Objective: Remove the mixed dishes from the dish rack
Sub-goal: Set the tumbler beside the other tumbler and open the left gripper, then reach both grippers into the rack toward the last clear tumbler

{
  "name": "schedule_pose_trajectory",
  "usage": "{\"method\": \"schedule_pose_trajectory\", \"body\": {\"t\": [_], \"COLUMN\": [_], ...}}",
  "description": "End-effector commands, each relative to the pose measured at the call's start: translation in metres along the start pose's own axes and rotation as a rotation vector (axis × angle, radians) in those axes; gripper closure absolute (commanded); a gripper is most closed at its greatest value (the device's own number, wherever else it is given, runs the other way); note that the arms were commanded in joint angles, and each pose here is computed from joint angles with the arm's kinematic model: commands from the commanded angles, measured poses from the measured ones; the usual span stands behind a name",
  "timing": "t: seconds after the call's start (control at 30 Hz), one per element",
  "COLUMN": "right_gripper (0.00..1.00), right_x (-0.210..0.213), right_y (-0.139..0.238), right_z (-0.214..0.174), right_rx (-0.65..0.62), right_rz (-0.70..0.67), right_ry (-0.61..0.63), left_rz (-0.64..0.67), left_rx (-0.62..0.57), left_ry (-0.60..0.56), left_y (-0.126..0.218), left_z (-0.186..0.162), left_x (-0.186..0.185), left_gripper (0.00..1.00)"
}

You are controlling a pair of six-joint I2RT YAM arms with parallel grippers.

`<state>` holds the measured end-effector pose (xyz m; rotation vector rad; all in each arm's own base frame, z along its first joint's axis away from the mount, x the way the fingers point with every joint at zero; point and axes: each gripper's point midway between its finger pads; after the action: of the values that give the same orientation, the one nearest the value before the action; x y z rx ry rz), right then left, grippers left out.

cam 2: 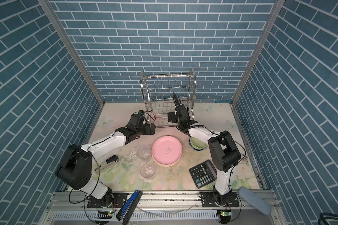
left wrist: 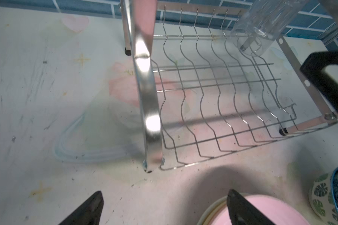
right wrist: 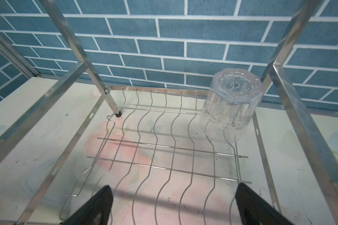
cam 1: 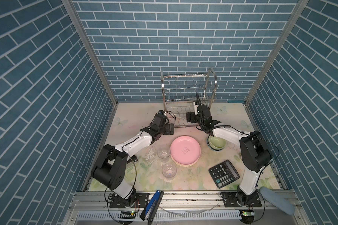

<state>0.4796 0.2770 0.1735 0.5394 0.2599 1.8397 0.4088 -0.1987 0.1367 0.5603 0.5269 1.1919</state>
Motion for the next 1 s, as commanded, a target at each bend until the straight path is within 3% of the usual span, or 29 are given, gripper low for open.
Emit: {"method": "schedule_pose_trajectory", "body": {"t": [0.0,0.2,0.43,0.57,0.63,0.97], "right_gripper": [0.02,0.02,0.01,0.02,0.01,0.01], "right_x": [-0.003,-0.009,-0.015,-0.018,-0.019,-0.036], "right_y": [-0.017,-0.032,-0.031,-0.026,-0.024,-0.038], "right_z": [0.006,0.008,0.014,0.016,0.018,0.028], "right_rx": [0.0,-0.013,-0.067,-0.104,-0.13,-0.197], "right_rz": [0.019,0.036,0.037,0.044,0.051,0.038], "right_ry": [0.027,0.008,-0.03,-0.049,-0.057,-0.084], "left_rz": [0.034,0.078,0.102,0.111,0.114,-0.003], "left_rx": [-0.079,-0.082,-0.069,-0.069,-0.066,0.006], "left_ry": [-0.003,-0.031,-0.07,-0.08,-0.083,-0.135], "left_y": [-0.007,-0.024,-0.042,-0.047,-0.047,-0.043], "left_z": [0.03,0.035,0.037,0.037,0.035,0.018], "left_x": [0.004,0.009,0.011,0.011,0.012,-0.017], "left_gripper": [0.03,0.06,0.23,0.63,0.75,0.93]}}
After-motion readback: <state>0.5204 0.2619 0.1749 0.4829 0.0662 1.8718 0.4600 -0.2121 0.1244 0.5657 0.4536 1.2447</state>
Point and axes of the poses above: each gripper's point midway between its finger pads, its own y axis back along the fingers, its own x axis along the line the jaws close on, z = x × y, and after that the axes turned 11 degrees about -y, right-handed
